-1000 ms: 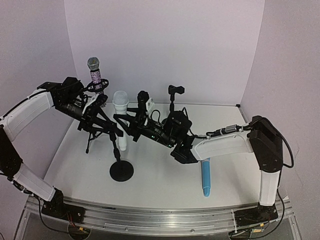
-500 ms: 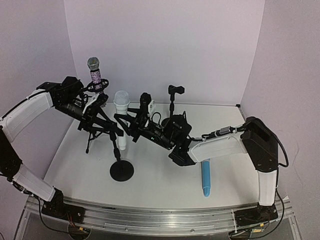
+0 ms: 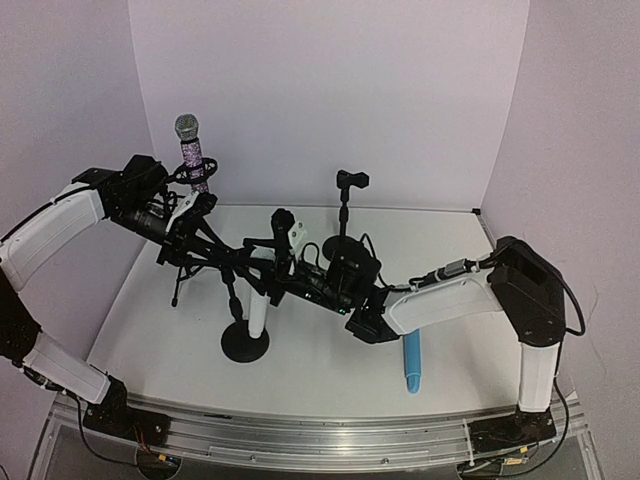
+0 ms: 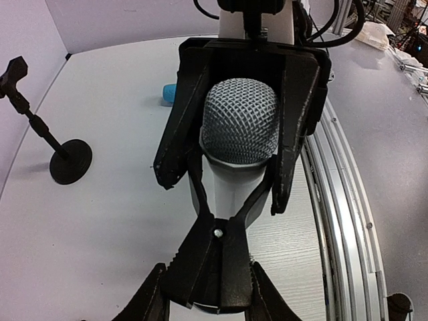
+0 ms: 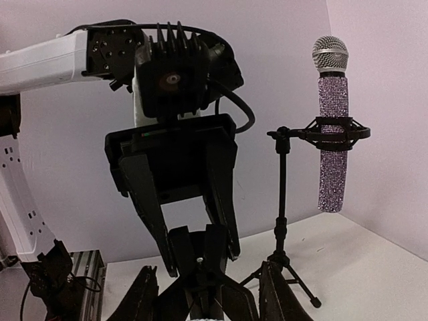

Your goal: Attach the microphones to the stand

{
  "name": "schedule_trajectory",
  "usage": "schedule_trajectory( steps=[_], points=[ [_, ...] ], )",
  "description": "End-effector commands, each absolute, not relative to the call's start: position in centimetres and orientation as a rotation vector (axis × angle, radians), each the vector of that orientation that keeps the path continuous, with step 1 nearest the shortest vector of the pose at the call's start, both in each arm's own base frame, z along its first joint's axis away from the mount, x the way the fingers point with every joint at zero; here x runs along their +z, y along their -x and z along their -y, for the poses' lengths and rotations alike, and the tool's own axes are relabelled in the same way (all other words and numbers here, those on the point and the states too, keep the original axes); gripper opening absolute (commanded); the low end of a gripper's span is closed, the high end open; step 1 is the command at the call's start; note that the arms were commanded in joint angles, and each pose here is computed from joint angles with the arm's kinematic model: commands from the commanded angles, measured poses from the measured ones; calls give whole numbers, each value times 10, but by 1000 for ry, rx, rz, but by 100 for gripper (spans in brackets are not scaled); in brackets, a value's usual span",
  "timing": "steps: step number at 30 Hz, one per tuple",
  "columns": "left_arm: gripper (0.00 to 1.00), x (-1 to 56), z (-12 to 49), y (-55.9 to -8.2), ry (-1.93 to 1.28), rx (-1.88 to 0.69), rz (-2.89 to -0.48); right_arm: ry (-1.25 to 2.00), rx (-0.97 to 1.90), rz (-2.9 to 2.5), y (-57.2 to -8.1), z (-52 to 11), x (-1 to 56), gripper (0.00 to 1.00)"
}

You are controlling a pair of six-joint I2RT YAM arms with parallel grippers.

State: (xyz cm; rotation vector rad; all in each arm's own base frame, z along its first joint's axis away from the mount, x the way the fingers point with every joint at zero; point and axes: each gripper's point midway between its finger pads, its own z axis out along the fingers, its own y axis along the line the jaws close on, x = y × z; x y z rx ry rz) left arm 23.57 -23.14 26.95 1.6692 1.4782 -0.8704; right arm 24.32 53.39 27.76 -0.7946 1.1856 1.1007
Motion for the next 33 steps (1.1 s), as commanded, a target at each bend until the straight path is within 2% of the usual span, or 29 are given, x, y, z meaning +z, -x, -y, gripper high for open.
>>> schedule_trajectory(
  steps=[1,8,19,33],
  points=[
    [0,275,235,-230,-1680,-876,-1424,680,1021,-1142,-256,-515,321,0],
    [0,274,234,-231,-1694,-862,-1419,687,1046,-1114,-247,-507,338,0],
    [0,267,231,-230,-1733,-857,-1436,799,1024,-1002,-214,-479,404,0],
    [0,273,233,-236,-1701,-851,-1450,817,1078,-1106,-231,-517,404,0]
  ],
)
